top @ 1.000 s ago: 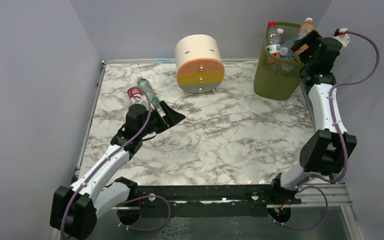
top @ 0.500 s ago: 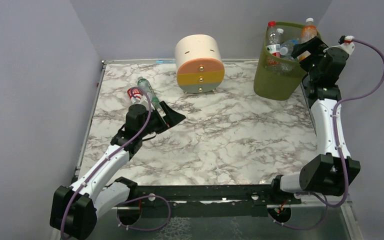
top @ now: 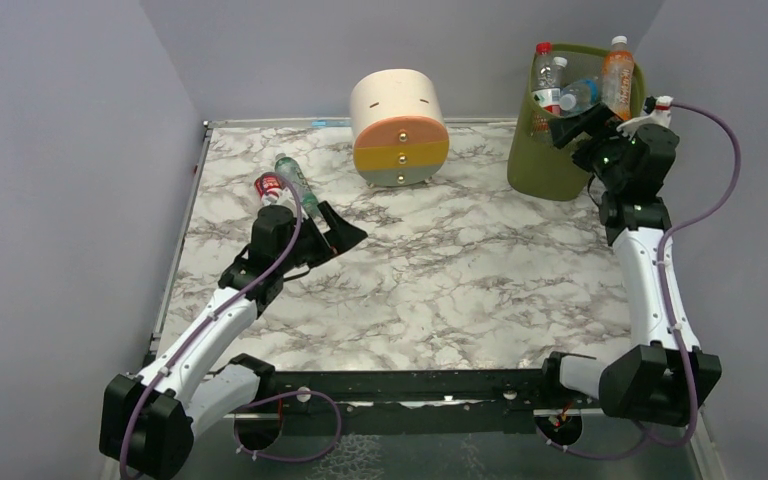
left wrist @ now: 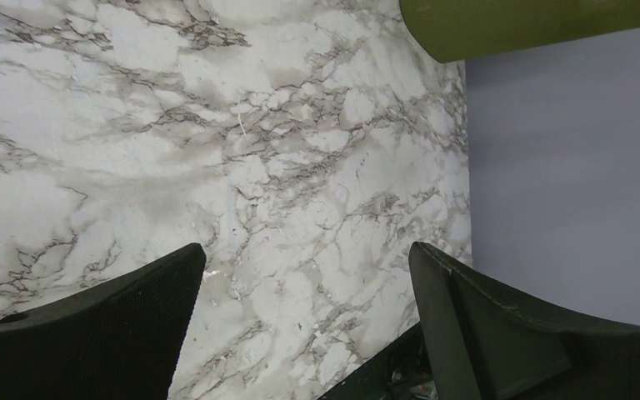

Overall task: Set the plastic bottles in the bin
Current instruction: Place the plastic bottle in the trash bin, then pick up the plastic bottle at the center of the board.

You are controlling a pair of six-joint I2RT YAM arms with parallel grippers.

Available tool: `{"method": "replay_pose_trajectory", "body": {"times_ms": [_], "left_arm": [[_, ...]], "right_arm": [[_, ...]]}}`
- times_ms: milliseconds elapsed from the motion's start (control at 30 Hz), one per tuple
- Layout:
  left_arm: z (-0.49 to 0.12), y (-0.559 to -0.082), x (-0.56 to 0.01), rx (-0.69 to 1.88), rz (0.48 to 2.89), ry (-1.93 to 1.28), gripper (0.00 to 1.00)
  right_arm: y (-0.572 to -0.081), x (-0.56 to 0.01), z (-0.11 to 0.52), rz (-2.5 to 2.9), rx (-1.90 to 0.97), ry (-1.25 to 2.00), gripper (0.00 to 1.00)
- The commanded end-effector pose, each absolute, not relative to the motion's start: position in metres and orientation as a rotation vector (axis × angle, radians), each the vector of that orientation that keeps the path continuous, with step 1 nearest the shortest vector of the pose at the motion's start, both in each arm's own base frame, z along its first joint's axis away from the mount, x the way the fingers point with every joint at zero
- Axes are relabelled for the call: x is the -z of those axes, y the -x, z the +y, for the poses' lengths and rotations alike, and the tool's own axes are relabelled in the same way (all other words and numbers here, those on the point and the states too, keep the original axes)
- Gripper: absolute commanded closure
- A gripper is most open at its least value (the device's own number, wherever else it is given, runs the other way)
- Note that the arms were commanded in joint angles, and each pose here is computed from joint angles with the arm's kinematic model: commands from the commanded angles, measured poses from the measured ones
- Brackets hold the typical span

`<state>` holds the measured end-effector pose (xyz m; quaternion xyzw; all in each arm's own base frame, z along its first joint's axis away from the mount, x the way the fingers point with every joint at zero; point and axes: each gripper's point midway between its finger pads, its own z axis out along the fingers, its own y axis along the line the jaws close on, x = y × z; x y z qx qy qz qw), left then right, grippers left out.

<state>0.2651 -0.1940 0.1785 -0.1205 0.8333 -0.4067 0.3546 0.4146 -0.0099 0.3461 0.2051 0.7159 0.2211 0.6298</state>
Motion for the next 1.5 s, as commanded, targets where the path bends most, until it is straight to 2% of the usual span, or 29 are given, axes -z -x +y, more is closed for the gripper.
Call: {"method": "replay_pose_trajectory", "body": {"times_ms": [0, 267, 400, 600, 967, 1333, 1467], "left_arm": [[-0.178, -0.277, -0.192, 0.922, 2.132, 0.33, 0.01], [-0.137, -0.277, -0.171, 0.681, 2.164, 0.47, 0.01], [-0.124, -0.281, -0.154, 0.639, 2.184, 0.538, 0.01], [-0.102, -0.31, -0.143, 0.558, 2.228, 0.64, 0.01], [-0.048, -0.383, -0.174, 0.336, 2.123, 0.735, 0.01], [0.016, -0.419, -0.134, 0.018, 2.131, 0.875, 0.02], [0.027, -0.427, -0.118, -0.024, 2.157, 0.888, 0.04]], "right_arm": [[-0.393, -0.356, 0.042, 1.66, -0.638, -0.332, 0.0], [-0.355, -0.342, 0.124, 1.742, -0.757, -0.117, 0.0], [-0.337, -0.322, 0.151, 1.798, -0.804, -0.033, 0.0], [-0.32, -0.29, 0.171, 1.862, -0.854, 0.031, 0.0], [-0.312, -0.257, 0.204, 1.935, -0.92, 0.131, 0.0], [-0.311, -0.232, 0.215, 1.983, -0.935, 0.167, 0.0], [-0.31, -0.225, 0.217, 1.99, -0.946, 0.168, 0.0]]}}
